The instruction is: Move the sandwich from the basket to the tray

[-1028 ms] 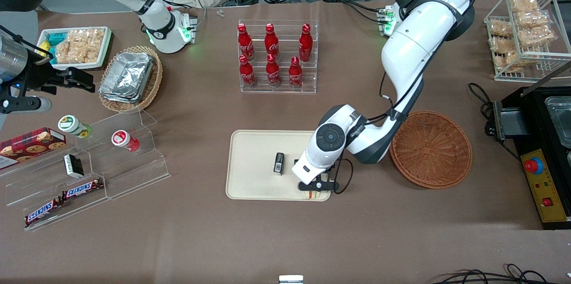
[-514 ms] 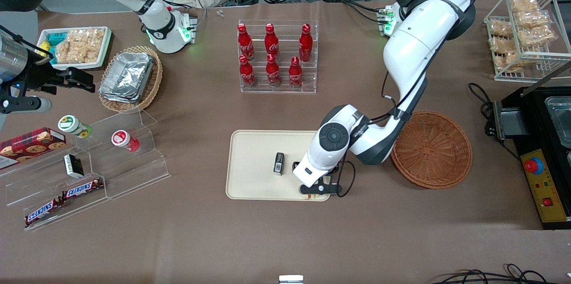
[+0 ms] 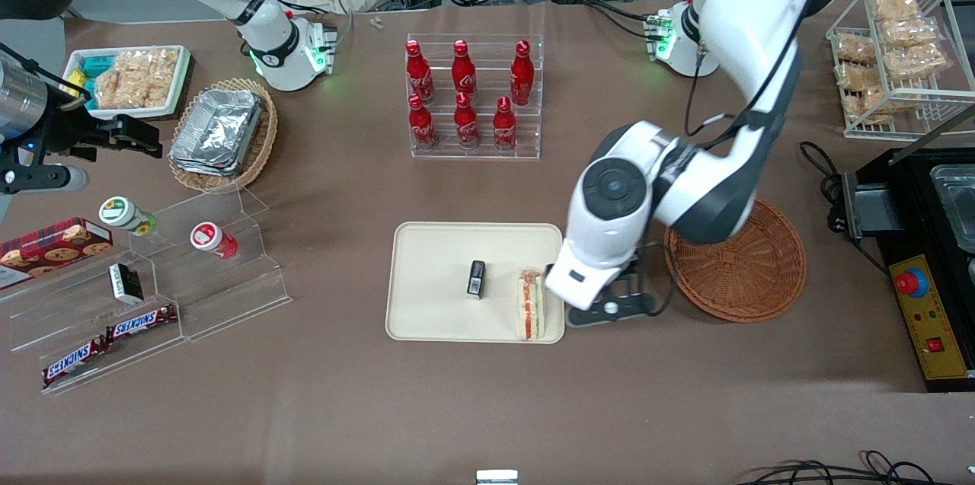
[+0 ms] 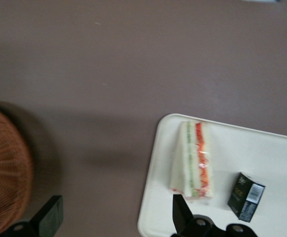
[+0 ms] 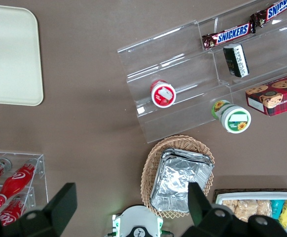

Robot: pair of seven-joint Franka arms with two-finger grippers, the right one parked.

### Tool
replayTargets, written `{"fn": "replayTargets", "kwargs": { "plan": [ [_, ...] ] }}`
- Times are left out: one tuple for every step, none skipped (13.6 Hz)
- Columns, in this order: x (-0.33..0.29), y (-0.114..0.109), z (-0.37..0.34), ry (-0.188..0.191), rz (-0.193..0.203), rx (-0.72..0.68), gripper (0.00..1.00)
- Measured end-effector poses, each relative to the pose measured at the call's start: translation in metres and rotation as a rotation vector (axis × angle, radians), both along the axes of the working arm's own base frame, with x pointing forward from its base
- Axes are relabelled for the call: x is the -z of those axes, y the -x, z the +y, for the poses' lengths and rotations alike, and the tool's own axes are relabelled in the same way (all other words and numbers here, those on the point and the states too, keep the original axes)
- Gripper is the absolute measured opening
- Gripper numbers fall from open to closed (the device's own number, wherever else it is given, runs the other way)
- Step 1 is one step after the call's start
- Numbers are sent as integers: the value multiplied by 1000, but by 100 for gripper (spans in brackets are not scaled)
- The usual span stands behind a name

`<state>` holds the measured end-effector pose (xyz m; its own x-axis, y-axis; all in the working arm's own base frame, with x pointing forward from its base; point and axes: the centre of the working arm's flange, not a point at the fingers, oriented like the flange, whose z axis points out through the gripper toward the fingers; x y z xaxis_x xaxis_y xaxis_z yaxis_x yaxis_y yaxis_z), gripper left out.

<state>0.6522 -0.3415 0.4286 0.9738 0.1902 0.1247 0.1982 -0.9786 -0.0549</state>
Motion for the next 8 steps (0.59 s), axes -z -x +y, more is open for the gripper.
{"fn": "replayTargets", "kwargs": {
  "plan": [
    [-15, -2, 23, -6, -9, -21, 100],
    [-30, -1, 47, -2, -8, -26, 100],
    [-45, 2, 67, 7, -2, -14, 100],
    [-58, 9, 84, 9, 3, 5, 100],
    [-69, 17, 102, 4, 9, 19, 100],
    [-78, 25, 118, -1, 16, 33, 100],
    [-85, 33, 136, -1, 25, 51, 100],
    [-92, 40, 154, 8, 35, 71, 100]
  ]
}}
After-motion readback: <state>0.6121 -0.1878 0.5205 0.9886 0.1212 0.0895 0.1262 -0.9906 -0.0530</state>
